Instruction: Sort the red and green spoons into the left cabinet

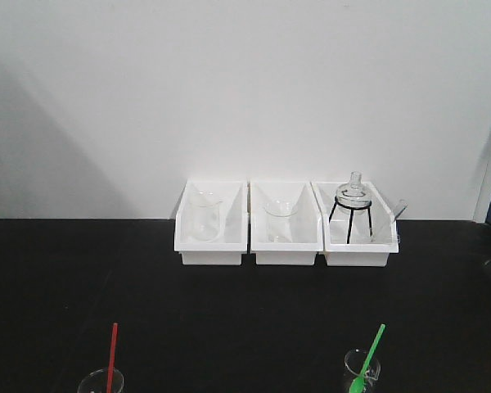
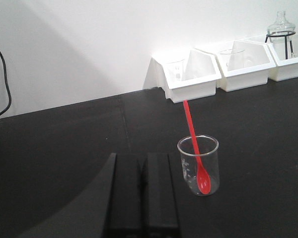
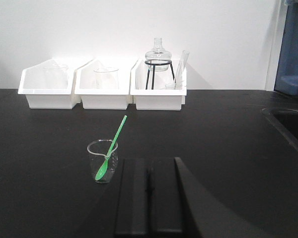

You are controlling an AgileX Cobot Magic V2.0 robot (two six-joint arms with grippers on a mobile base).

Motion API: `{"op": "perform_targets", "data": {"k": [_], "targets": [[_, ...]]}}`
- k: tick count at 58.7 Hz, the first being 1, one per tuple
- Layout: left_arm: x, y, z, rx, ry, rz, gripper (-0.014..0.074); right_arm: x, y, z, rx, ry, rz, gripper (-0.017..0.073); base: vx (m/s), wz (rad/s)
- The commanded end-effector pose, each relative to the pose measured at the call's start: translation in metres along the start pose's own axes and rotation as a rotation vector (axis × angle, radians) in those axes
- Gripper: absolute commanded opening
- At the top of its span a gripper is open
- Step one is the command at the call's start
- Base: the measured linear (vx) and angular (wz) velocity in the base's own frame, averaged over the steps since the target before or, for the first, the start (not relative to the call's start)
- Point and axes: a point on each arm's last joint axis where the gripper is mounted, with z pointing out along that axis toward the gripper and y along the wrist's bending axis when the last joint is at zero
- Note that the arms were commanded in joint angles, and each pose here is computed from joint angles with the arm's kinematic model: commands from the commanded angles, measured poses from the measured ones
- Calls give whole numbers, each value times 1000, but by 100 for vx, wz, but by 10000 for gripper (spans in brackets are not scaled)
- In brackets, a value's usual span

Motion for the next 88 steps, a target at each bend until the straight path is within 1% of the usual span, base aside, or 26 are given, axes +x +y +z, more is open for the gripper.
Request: {"op": "perform_targets", "data": {"k": [1, 56, 65, 68, 70, 74, 78, 81, 84, 87, 88], "targets": [[-9, 2, -2, -23, -105, -10, 3, -5, -1, -1, 13, -86, -12, -4, 0, 0], [-9, 2, -2, -23, -107, -10, 3, -5, -1, -1, 13, -86, -12, -4, 0, 0], [-20, 4, -4, -44, -201, -14, 3, -7, -1, -1, 14, -108, -12, -4, 0, 0], [-22, 5, -4, -48, -226, -40, 3, -9, -1, -1, 16, -126, -12, -4, 0, 0], [-25, 6, -5, -49, -255, -86, 3, -11, -1, -1, 17, -148, -12, -4, 0, 0], [-29, 8, -6, -46, -301, -227, 3, -19, -2, -3, 22, -224, 0, -4, 0, 0], [-36, 9, -8, -33, -323, -343, 3, -32, -2, -6, 23, -289, 9, -4, 0, 0], [-44, 9, -10, -24, -321, -357, 3, -44, -2, -10, 21, -322, 28, -4, 0, 0], [-56, 10, -14, -16, -328, -351, 3, -58, -1, -14, 15, -344, 46, -4, 0, 0], [-68, 11, -18, -8, -324, -328, 3, -75, 0, -20, 5, -357, 55, -4, 0, 0], [-75, 12, -20, -8, -323, -306, 3, -80, 1, -22, 3, -358, 53, -4, 0, 0]]}}
